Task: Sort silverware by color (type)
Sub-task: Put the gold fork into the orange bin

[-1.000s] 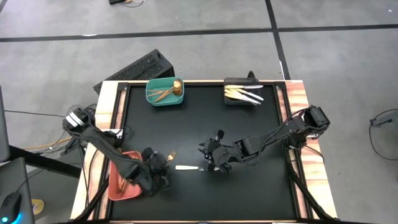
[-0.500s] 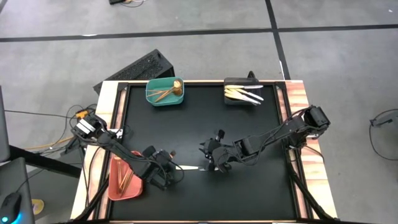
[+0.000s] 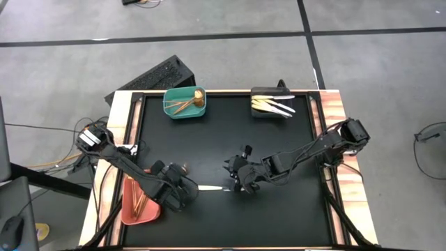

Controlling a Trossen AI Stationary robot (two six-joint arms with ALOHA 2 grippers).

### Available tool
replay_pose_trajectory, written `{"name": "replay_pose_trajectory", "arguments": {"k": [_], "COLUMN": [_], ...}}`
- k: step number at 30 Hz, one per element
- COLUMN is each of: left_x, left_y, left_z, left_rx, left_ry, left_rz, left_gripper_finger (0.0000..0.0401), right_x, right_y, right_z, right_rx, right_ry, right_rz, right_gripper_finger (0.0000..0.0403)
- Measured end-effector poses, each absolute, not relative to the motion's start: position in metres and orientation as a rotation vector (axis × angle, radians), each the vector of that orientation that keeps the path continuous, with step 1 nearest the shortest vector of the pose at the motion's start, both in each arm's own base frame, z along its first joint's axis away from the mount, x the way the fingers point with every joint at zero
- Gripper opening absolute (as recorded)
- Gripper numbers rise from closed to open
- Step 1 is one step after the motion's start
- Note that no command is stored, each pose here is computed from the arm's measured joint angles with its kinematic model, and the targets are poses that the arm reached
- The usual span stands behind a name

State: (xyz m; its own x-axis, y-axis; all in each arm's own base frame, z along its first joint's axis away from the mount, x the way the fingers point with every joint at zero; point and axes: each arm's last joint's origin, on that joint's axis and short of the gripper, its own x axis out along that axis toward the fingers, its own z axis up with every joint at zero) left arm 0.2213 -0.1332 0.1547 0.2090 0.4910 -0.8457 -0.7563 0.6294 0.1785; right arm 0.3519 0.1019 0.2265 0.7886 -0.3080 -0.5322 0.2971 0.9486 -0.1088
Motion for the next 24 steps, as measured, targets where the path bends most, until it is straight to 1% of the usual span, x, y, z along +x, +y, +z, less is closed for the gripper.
{"name": "replay_pose_trajectory", "arguments": {"k": [4, 7, 10, 12, 15, 18, 20, 24], "left_x": [0.214, 0.211, 0.204, 0.196, 0.18, 0.161, 0.15, 0.141], "left_y": [-0.138, -0.144, -0.149, -0.154, -0.161, -0.166, -0.171, -0.177], "left_z": [0.186, 0.209, 0.226, 0.231, 0.231, 0.232, 0.233, 0.233], "left_rx": [-0.261, -0.249, -0.257, -0.299, -0.364, -0.395, -0.423, -0.424], "left_ry": [0.925, 0.817, 0.786, 0.803, 0.881, 0.953, 0.96, 0.968], "left_rz": [0.91, 0.891, 0.885, 0.898, 0.951, 1.037, 1.082, 1.071], "left_gripper_finger": [0.0004, 0.0004, 0.0004, 0.0004, 0.0004, 0.0004, 0.0004, 0.0004], "right_x": [0.351, 0.351, 0.35, 0.35, 0.349, 0.348, 0.348, 0.348], "right_y": [0.102, 0.102, 0.101, 0.101, 0.101, 0.101, 0.1, 0.1], "right_z": [0.226, 0.225, 0.225, 0.224, 0.223, 0.221, 0.221, 0.221], "right_rx": [-0.019, -0.019, -0.023, -0.026, -0.015, -0.015, -0.012, -0.004], "right_ry": [0.587, 0.589, 0.597, 0.606, 0.616, 0.619, 0.622, 0.618], "right_rz": [-0.33, -0.331, -0.332, -0.334, -0.341, -0.342, -0.346, -0.348], "right_gripper_finger": [0.0112, 0.0112, 0.0112, 0.0112, 0.0112, 0.0112, 0.0112, 0.0112]}}
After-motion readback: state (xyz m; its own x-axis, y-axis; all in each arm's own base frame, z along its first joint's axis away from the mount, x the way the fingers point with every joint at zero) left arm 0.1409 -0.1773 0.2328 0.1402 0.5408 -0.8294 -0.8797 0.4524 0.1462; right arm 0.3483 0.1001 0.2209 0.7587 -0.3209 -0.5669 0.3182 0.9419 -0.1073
